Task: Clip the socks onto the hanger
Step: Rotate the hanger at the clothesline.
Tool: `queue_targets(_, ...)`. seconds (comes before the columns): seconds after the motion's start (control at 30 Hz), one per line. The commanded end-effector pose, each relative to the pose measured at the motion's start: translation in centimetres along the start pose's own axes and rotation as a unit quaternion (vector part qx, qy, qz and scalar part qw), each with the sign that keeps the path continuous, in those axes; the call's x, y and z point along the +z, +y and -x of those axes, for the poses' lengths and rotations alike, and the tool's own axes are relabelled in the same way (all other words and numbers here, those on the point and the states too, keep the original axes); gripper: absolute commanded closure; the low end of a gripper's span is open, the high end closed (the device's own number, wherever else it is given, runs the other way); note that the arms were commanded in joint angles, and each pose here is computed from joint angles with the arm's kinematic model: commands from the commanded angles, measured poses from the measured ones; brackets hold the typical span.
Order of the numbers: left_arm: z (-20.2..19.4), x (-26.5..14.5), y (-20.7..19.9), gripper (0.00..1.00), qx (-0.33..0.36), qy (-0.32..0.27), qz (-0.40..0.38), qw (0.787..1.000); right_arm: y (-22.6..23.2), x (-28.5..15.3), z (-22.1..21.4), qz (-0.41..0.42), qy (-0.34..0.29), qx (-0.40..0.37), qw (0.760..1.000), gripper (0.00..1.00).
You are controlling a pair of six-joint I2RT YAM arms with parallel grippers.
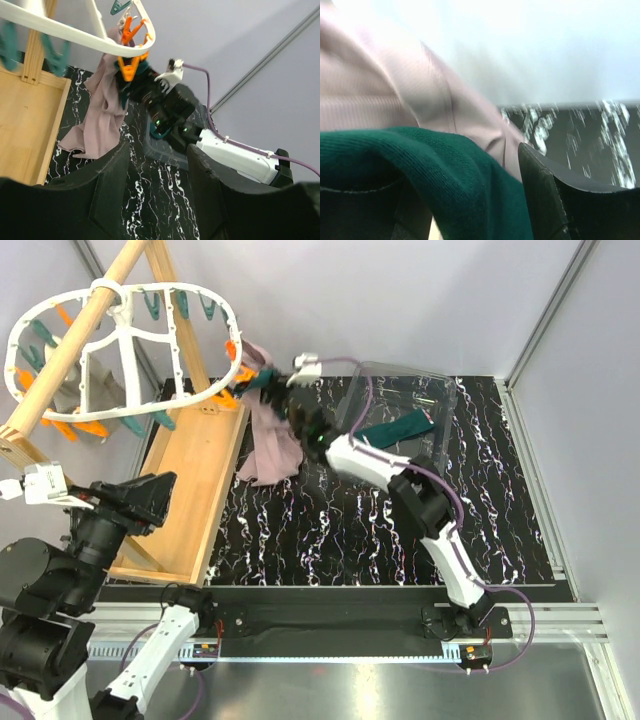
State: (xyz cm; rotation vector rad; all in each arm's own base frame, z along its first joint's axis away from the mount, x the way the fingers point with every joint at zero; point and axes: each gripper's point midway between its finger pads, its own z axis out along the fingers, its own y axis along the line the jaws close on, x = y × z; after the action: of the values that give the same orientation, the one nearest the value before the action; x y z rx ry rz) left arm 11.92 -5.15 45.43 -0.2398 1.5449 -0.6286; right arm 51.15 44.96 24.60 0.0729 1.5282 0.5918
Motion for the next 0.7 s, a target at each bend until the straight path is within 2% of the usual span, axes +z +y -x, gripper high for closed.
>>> queue_targets(0.0,3.2,-0.4,-1.1,0.47,0.006,-0.054,-0.012,0.998,1.4,3.5,5.1,0.103,-0.015,0.036,0.994,0.32)
queue_targets(0.03,3.3,-0.3,-1.2,0.47,-0.001,-0.059,-0.014,0.998,2.6,4.4,7.7,0.125,-0.023,0.046,0.991,0.31)
queue_targets(0.07,3.3,-0.3,-1.2,0.48,-0.006,-0.062,-0.015,0.998,2.7,5.3,5.4,0.159,0.007,0.036,0.987,0.3)
queue_targets(0.1,3.7,-0.4,-1.7,0.48,-0.01,-0.073,-0.028,0.997,2.4,6.1,5.8,0.172,0.009,0.03,0.985,0.28)
queue_targets(0.13,3.7,-0.4,-2.0,0.5,-0.017,-0.075,-0.036,0.996,3.3,6.5,9.2,0.184,-0.008,0.027,0.983,0.23)
queue_targets(0.17,3.3,0.0,-2.0,0.52,-0.018,-0.072,-0.041,0.996,2.9,7.2,6.4,0.201,0.023,0.023,0.979,0.21)
queue_targets(0.27,3.2,0.2,-3.9,0.52,-0.012,-0.063,-0.093,0.994,2.5,7.0,7.6,0.221,0.044,0.032,0.974,0.18)
queue_targets(0.3,3.1,0.6,-4.1,0.53,-0.007,-0.058,-0.097,0.994,1.2,7.0,4.8,0.21,0.074,0.031,0.974,0.17)
queue_targets(0.33,3.1,0.7,-4.3,0.54,-0.003,-0.054,-0.101,0.993,1.8,6.1,7.2,0.215,0.06,0.029,0.974,0.15)
queue_targets(0.37,3.2,0.7,-4.7,0.55,0.002,-0.05,-0.108,0.993,1.5,5.7,6.8,0.212,0.069,0.027,0.975,0.11)
queue_targets(0.4,3.6,0.3,-5.3,0.57,0.01,-0.05,-0.121,0.991,0.3,5.1,4.3,0.198,0.101,0.024,0.975,0.11)
queue_targets(0.47,4.0,0.5,-5.8,0.58,0.019,-0.045,-0.127,0.991,0.4,3.9,4.9,0.197,0.119,0.018,0.973,0.09)
queue_targets(0.5,4.8,-0.1,-6.3,0.59,0.027,-0.055,-0.132,0.989,-0.5,3.2,3.2,0.181,0.157,0.011,0.971,0.07)
queue_targets(0.53,5.1,-0.3,-6.5,0.59,0.028,-0.058,-0.134,0.989,-0.4,2.7,4.0,0.178,0.16,0.008,0.971,0.06)
queue_targets(0.63,6.0,-0.6,-6.9,0.59,0.031,-0.067,-0.135,0.988,-2.5,0.8,1.8,0.141,0.222,-0.012,0.965,0.03)
queue_targets(0.67,6.0,-0.4,-6.9,0.59,0.029,-0.064,-0.134,0.988,-2.3,-0.1,3.2,0.14,0.219,-0.018,0.966,0.02)
